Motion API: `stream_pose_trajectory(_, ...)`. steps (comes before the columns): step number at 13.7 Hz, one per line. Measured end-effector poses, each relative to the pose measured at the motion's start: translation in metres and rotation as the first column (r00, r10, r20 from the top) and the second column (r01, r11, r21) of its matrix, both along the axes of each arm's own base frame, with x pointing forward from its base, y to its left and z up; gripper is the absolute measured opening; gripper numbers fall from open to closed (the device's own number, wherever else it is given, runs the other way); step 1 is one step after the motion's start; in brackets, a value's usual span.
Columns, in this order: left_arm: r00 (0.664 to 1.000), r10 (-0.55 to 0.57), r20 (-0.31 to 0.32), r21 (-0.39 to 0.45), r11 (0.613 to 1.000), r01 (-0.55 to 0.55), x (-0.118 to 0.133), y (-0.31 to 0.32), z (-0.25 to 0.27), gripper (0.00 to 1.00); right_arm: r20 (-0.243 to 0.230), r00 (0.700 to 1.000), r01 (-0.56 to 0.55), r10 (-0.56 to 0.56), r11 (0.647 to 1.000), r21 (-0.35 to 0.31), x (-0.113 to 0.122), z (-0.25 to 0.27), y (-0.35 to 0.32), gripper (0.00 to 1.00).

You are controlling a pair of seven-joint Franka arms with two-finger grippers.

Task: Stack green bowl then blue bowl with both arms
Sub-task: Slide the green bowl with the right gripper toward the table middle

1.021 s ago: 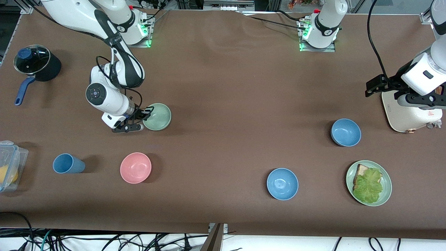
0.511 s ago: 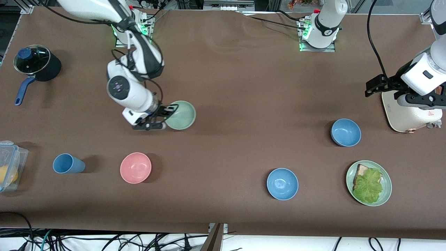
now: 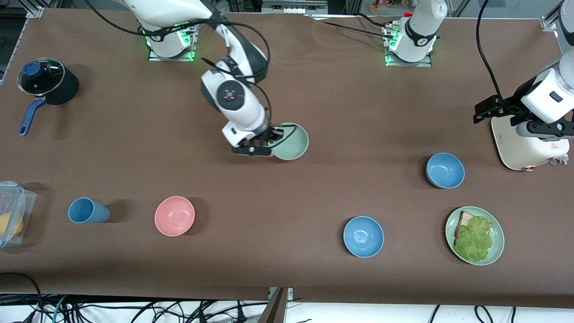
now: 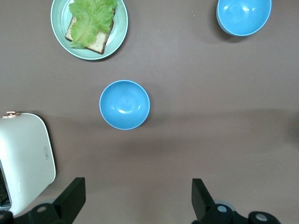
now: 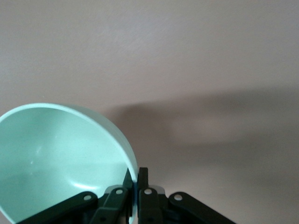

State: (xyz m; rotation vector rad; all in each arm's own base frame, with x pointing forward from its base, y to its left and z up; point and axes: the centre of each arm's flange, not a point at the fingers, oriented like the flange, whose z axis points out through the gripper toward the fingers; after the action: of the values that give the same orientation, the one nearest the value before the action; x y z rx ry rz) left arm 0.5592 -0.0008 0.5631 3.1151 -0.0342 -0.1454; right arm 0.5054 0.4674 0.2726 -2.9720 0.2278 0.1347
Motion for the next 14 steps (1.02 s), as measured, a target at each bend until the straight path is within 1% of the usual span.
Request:
stream_pose_trajectory(3,1.0,0.004,-0.008,0.0,1.0,-0.004,-0.001,0.002,-0.001,1.0,-0.002,1.0,0.03,-0.03,0.999,-0.015,-0.006,-0.032,0.034,0.05)
stream_pose_trajectory(6,1.0,0.005,-0.008,0.0,1.0,-0.005,-0.001,0.003,-0.001,1.0,0.003,0.999,0.042,-0.042,0.999,-0.002,-0.003,-0.047,0.039,0.05)
stream_pose_trajectory(10,1.0,0.007,-0.009,0.0,1.0,-0.007,-0.001,0.004,-0.001,1.0,0.013,0.999,0.035,-0.035,0.999,0.016,-0.009,-0.058,0.048,0.05)
stream_pose_trajectory(11,1.0,0.008,-0.01,0.0,1.0,-0.008,-0.001,0.004,-0.001,1.0,0.013,0.999,0.035,-0.035,0.999,0.016,-0.01,-0.058,0.049,0.11)
stream_pose_trajectory(13,1.0,0.008,-0.01,0.0,1.0,-0.008,-0.001,0.004,-0.001,1.0,0.015,0.999,0.037,-0.037,0.999,0.015,-0.008,-0.058,0.047,0.33)
stream_pose_trajectory(14,1.0,0.008,-0.011,0.0,1.0,-0.008,-0.001,0.004,-0.001,1.0,0.018,0.999,0.038,-0.039,0.999,0.014,-0.007,-0.058,0.046,0.42)
